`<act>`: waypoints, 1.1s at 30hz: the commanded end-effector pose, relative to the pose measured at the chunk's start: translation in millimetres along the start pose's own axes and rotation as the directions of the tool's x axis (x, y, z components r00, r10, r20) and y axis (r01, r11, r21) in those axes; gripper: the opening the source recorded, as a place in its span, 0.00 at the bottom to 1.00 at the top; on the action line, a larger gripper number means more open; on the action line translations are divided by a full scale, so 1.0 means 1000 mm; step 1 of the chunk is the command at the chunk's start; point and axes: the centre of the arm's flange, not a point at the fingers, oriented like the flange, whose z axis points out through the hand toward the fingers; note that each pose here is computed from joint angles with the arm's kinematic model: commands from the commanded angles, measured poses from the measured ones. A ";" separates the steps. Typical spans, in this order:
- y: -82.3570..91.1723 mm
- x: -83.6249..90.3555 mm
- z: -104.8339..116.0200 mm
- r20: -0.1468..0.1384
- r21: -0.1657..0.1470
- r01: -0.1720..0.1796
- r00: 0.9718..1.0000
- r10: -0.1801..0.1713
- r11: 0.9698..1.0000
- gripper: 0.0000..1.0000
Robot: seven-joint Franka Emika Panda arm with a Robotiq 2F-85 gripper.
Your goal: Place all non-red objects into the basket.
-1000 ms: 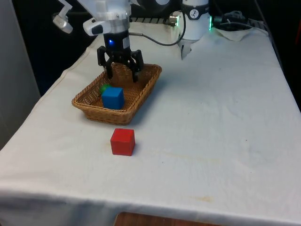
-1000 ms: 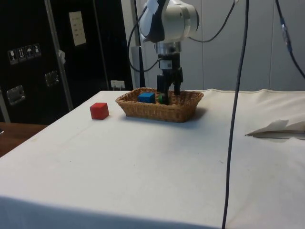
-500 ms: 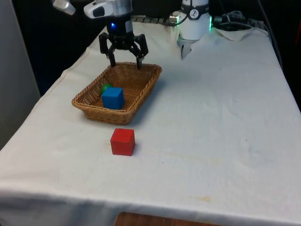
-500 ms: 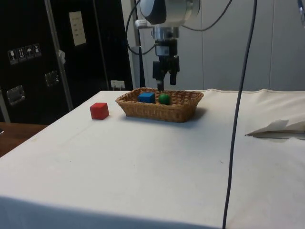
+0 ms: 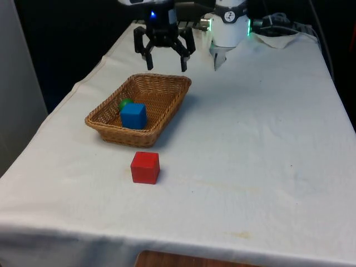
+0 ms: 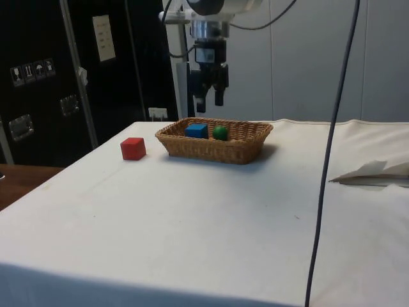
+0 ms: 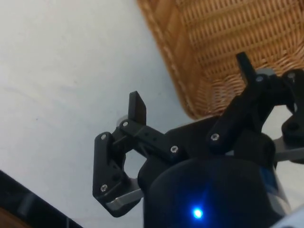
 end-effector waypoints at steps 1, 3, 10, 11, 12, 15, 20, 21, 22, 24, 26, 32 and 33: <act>-0.007 0.000 -0.003 -0.004 -0.009 0.000 1.000 0.000 1.000 1.00; -0.015 0.001 -0.006 -0.010 -0.006 0.005 1.000 -0.005 1.000 1.00; -0.040 0.004 -0.013 -0.024 0.004 0.024 0.999 -0.024 1.000 1.00; -0.043 0.004 -0.014 -0.027 0.006 0.028 0.999 -0.028 1.000 1.00; -0.046 0.004 -0.015 -0.028 0.008 0.033 0.999 -0.032 0.999 1.00; -0.058 0.006 -0.017 -0.037 0.015 0.048 0.998 -0.047 0.999 1.00; -0.070 0.006 -0.018 -0.044 0.020 0.064 0.997 -0.063 0.998 1.00; -0.076 0.007 -0.018 -0.047 0.023 0.071 0.996 -0.070 0.997 1.00; -0.080 0.007 -0.019 -0.050 0.024 0.075 0.996 -0.074 0.997 1.00; -0.085 0.007 -0.019 -0.054 0.026 0.081 0.995 -0.080 0.996 1.00; -0.086 0.008 -0.019 -0.051 0.037 0.088 0.995 -0.086 0.995 1.00; -0.110 0.010 -0.016 -0.071 0.023 0.105 0.992 -0.103 0.994 1.00; -0.113 0.010 -0.015 -0.073 0.021 0.107 0.992 -0.106 0.994 1.00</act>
